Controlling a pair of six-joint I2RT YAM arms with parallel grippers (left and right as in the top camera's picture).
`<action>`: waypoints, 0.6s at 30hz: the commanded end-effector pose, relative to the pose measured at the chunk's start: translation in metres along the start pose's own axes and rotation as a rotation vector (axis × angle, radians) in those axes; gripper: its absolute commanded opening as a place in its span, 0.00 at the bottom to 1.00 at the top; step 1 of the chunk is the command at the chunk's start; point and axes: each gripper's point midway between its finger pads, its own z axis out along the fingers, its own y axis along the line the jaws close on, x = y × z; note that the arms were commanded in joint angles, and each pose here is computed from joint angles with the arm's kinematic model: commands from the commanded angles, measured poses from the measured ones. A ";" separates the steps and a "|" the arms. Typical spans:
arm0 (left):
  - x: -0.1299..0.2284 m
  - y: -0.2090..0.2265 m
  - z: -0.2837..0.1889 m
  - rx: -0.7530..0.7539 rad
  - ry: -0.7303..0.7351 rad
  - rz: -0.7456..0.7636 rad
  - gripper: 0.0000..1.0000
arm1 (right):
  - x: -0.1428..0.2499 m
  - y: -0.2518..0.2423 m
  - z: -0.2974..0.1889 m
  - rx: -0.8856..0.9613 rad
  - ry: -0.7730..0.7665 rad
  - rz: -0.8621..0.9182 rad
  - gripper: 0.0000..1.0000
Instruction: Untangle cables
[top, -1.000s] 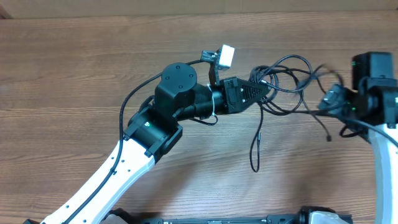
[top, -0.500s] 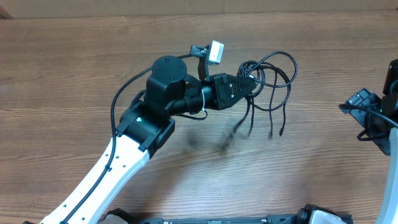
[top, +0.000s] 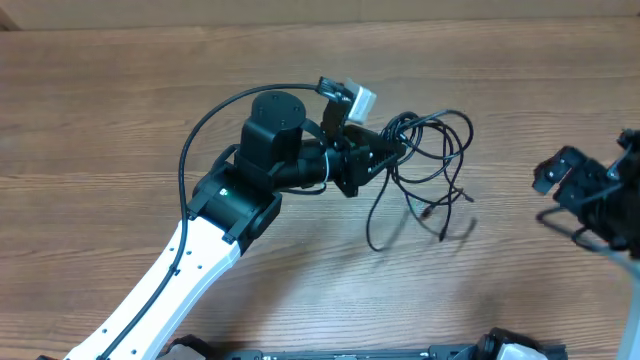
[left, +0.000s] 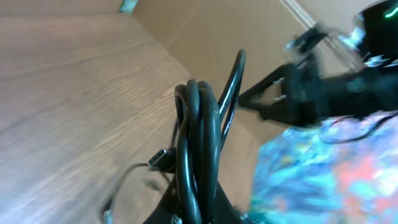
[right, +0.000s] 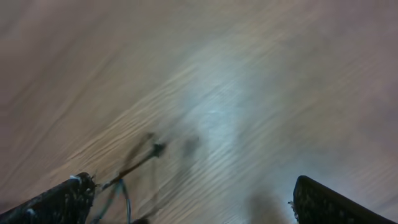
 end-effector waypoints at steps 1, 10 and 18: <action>-0.006 -0.016 -0.007 0.039 -0.008 0.287 0.04 | 0.014 0.036 -0.026 -0.224 -0.039 -0.195 1.00; 0.031 -0.074 -0.009 0.382 0.040 0.758 0.04 | 0.039 0.063 -0.059 -0.418 -0.102 -0.415 1.00; 0.051 -0.082 -0.009 0.458 0.047 0.964 0.04 | 0.077 0.098 -0.085 -0.723 -0.096 -0.744 1.00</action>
